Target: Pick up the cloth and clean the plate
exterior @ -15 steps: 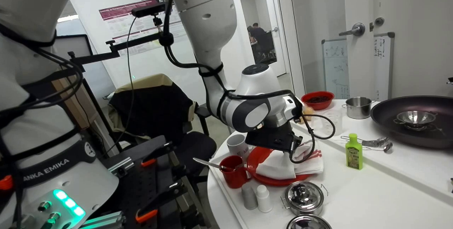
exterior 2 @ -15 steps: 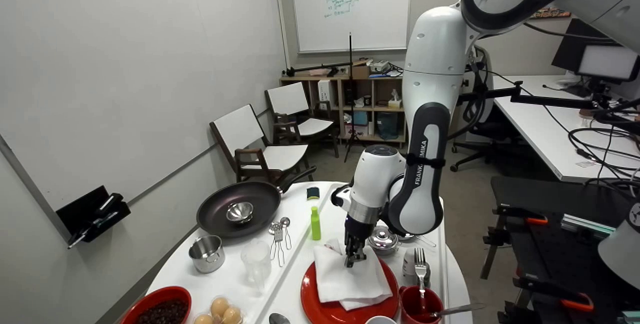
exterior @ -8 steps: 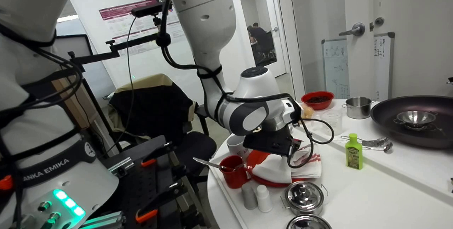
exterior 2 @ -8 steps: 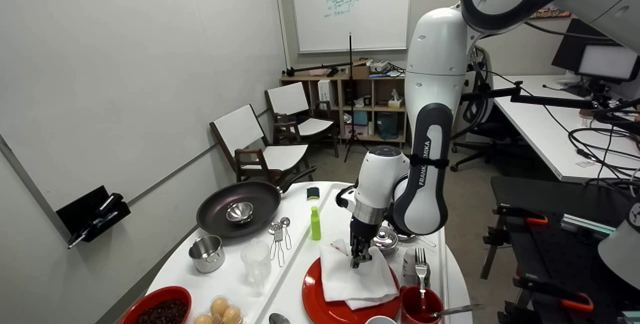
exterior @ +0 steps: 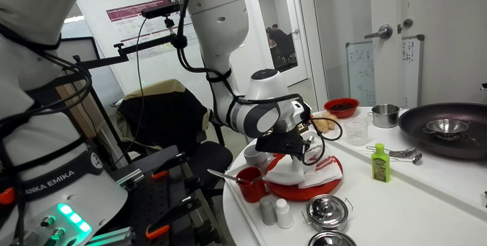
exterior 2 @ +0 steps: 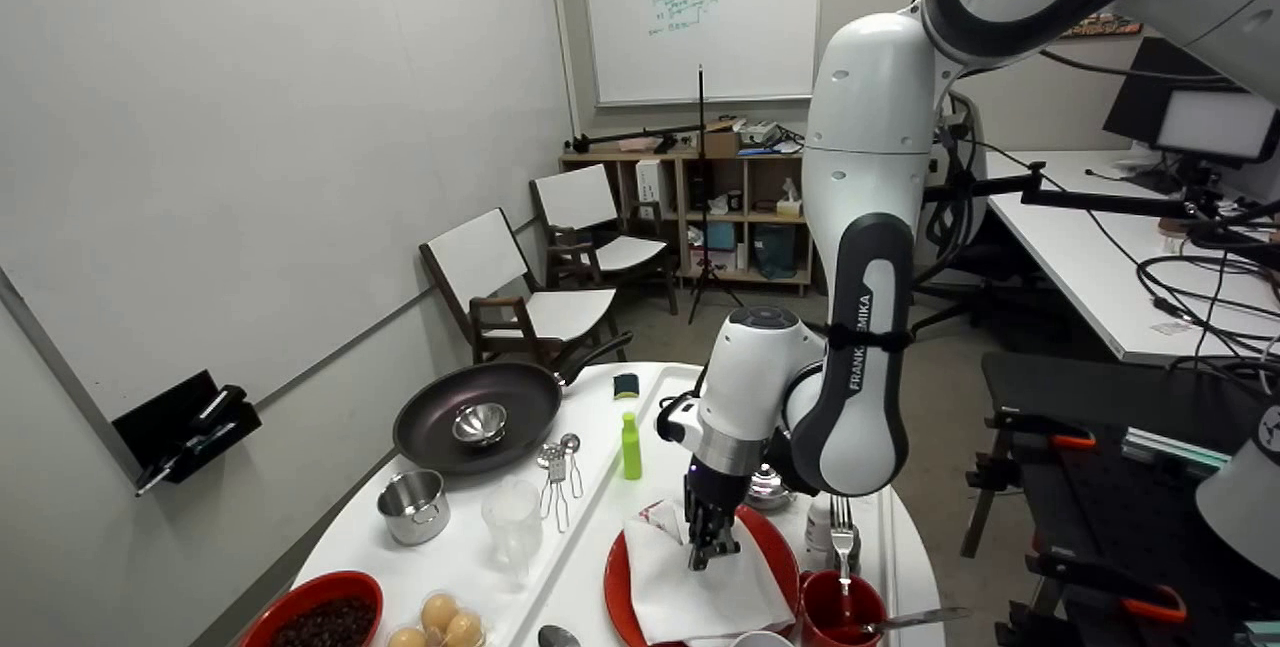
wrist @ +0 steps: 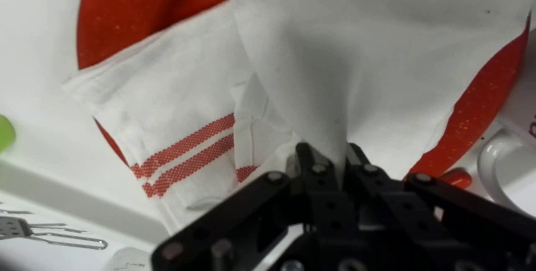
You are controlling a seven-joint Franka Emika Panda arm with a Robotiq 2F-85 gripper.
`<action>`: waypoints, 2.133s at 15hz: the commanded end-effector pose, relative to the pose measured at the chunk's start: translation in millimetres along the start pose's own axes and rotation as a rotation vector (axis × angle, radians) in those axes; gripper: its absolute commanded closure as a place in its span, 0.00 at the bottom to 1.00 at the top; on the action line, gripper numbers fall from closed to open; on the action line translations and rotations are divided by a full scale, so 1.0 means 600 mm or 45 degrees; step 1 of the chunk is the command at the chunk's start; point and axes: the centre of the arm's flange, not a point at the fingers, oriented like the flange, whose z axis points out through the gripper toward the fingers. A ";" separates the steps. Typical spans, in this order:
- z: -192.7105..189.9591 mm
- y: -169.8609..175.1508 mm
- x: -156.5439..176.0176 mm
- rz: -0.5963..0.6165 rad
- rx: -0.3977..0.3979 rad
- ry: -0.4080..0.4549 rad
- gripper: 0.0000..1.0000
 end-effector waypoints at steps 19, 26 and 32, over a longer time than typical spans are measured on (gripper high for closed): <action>-0.023 0.036 -0.063 0.025 -0.037 -0.013 0.97; -0.064 0.062 -0.067 0.074 -0.076 0.080 0.97; -0.138 0.074 -0.043 0.083 -0.144 0.233 0.97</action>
